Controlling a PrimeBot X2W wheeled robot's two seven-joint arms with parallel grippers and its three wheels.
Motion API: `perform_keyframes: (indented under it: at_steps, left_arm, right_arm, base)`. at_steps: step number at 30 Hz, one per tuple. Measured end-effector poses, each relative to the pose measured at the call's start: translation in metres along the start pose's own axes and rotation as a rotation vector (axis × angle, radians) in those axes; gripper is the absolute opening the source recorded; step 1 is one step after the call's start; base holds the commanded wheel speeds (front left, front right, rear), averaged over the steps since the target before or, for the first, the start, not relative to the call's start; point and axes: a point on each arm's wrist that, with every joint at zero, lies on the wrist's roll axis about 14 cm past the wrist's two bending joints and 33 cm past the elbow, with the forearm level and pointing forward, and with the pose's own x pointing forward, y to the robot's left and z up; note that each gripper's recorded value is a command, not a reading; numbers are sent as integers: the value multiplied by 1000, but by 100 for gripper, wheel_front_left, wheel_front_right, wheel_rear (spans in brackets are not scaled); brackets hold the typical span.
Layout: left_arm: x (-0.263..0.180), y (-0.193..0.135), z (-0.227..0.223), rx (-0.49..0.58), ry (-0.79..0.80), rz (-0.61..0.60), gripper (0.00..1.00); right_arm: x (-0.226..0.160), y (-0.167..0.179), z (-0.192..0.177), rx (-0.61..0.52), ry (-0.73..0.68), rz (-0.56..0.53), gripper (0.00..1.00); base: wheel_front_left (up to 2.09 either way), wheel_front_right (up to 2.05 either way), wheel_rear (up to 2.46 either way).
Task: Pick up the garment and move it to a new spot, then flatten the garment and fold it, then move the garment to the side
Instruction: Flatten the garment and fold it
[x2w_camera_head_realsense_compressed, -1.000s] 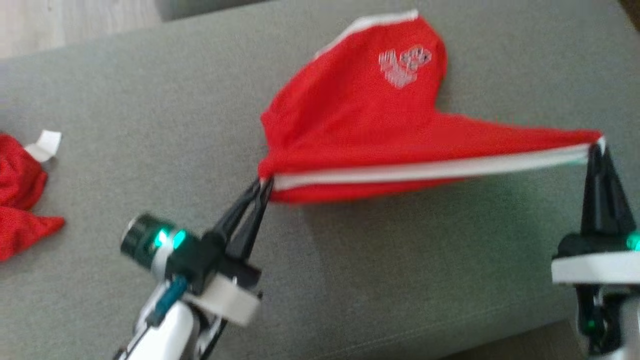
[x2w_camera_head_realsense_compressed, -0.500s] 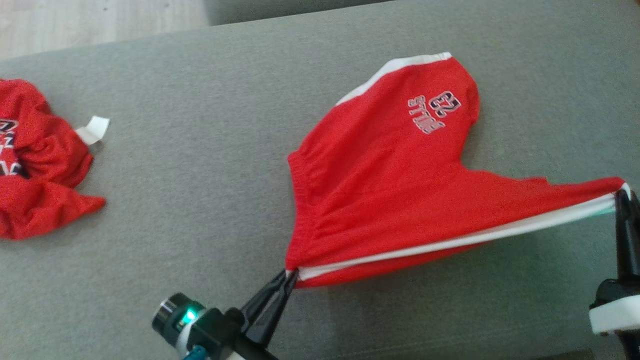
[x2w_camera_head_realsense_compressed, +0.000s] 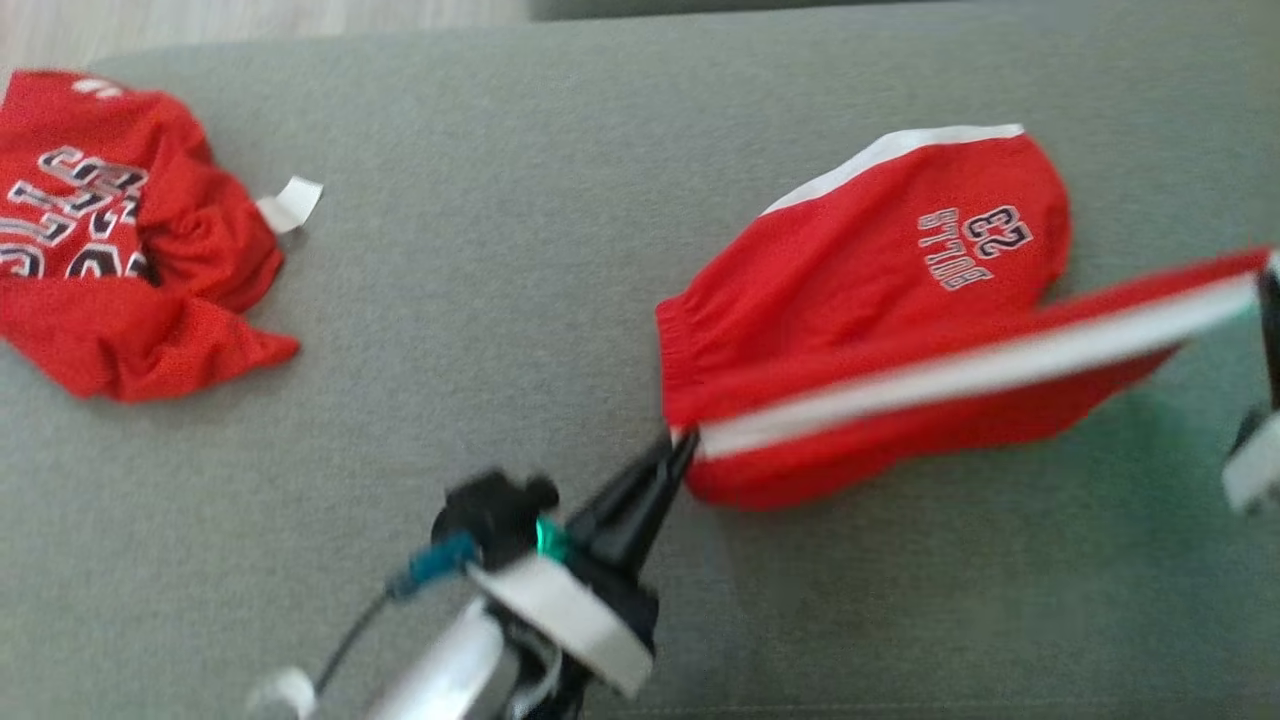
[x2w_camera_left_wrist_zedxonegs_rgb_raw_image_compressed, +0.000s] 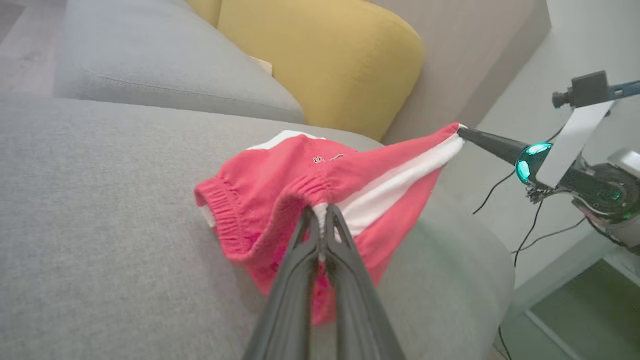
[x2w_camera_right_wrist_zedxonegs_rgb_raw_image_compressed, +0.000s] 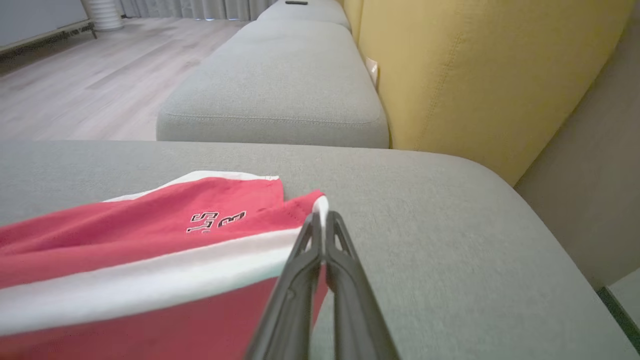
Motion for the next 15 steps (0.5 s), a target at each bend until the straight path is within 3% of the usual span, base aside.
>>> perform_keyframes:
  at_steps: [8, 15]
  left_arm:
    - [31, 49, 6, -139, -3, 110, 0]
    - [54, 81, 18, -118, 2, 147, 0]
  right_arm:
    - [75, 22, 13, -157, 113, 108, 0]
    - [125, 41, 18, -293, 210, 171, 0]
  base:
    - [0, 0, 0]
    - [0, 0, 0]
